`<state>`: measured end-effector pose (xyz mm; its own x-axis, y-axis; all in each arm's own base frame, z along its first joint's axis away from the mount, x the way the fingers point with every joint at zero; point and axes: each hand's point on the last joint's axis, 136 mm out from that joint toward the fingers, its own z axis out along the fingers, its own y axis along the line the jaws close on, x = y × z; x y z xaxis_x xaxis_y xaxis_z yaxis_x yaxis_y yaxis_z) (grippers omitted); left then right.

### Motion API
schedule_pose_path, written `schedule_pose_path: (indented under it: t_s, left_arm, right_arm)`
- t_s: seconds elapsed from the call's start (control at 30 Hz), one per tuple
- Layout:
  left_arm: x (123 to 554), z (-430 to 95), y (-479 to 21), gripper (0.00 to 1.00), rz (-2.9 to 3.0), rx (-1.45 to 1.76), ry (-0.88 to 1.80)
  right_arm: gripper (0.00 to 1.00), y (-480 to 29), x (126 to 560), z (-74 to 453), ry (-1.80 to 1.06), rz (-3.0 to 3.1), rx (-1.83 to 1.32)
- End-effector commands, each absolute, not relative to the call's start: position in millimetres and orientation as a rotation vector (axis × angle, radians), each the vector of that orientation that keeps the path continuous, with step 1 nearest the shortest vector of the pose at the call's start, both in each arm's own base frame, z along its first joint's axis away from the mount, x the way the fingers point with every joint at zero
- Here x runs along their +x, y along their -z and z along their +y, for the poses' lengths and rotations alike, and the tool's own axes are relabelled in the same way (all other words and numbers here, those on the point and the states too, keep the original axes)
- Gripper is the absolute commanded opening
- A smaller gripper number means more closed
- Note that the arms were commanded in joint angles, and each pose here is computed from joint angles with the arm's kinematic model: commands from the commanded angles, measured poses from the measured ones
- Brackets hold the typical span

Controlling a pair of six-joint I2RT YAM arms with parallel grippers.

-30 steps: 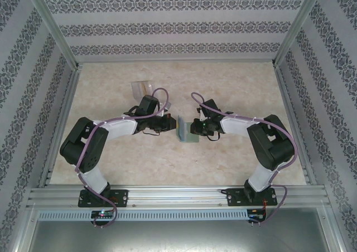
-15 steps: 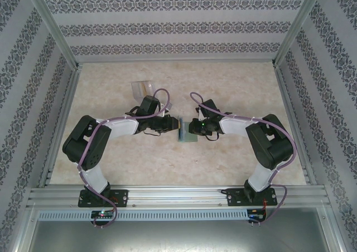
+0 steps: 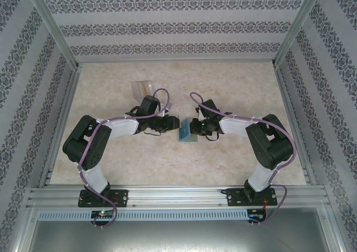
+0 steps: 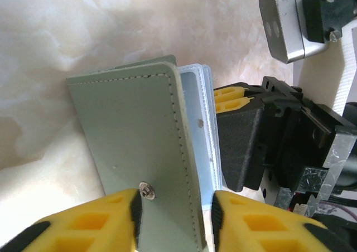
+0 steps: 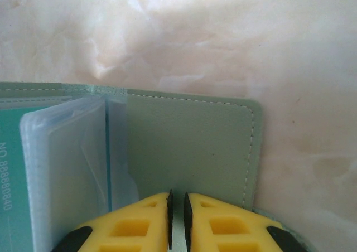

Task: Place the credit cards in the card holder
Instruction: Turn over the card slot at the card holder.

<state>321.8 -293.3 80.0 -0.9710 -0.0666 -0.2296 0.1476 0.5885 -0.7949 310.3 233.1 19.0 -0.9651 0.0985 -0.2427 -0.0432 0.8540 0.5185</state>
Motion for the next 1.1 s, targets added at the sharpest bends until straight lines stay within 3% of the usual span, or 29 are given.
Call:
schedule_pose_path:
  t_s: [0.0, 0.13, 0.37, 0.6, 0.8, 1.07]
  left_arm:
    - [322.6, -299.9, -87.3, 0.44, 2.543, 0.094, 1.354]
    - [322.3, -298.7, -85.3, 0.52, 2.556, 0.089, 1.340]
    - [319.1, -286.7, -61.5, 0.51, 2.688, 0.068, 1.194]
    - [317.7, -281.5, -56.6, 0.30, 2.705, 0.047, 1.152]
    - [319.2, -284.9, -54.3, 0.15, 2.710, 0.068, 1.168]
    - [318.8, -285.4, -51.4, 0.04, 2.713, 0.054, 1.177]
  right_arm:
    - [0.18, 10.0, 281.4, 227.1, -0.713, 2.906, 0.038]
    - [0.18, 10.0, 281.6, 227.1, -0.711, 2.906, 0.038]
    - [0.19, 8.9, 280.5, 226.1, -0.700, 2.907, 0.036]
    - [0.40, -8.8, 282.7, 223.4, -0.674, 2.882, -0.026]
    - [0.42, -35.8, 277.2, 194.6, -0.594, 2.852, -0.042]
    - [0.45, -82.8, 278.7, 186.0, -0.623, 2.733, 0.012]
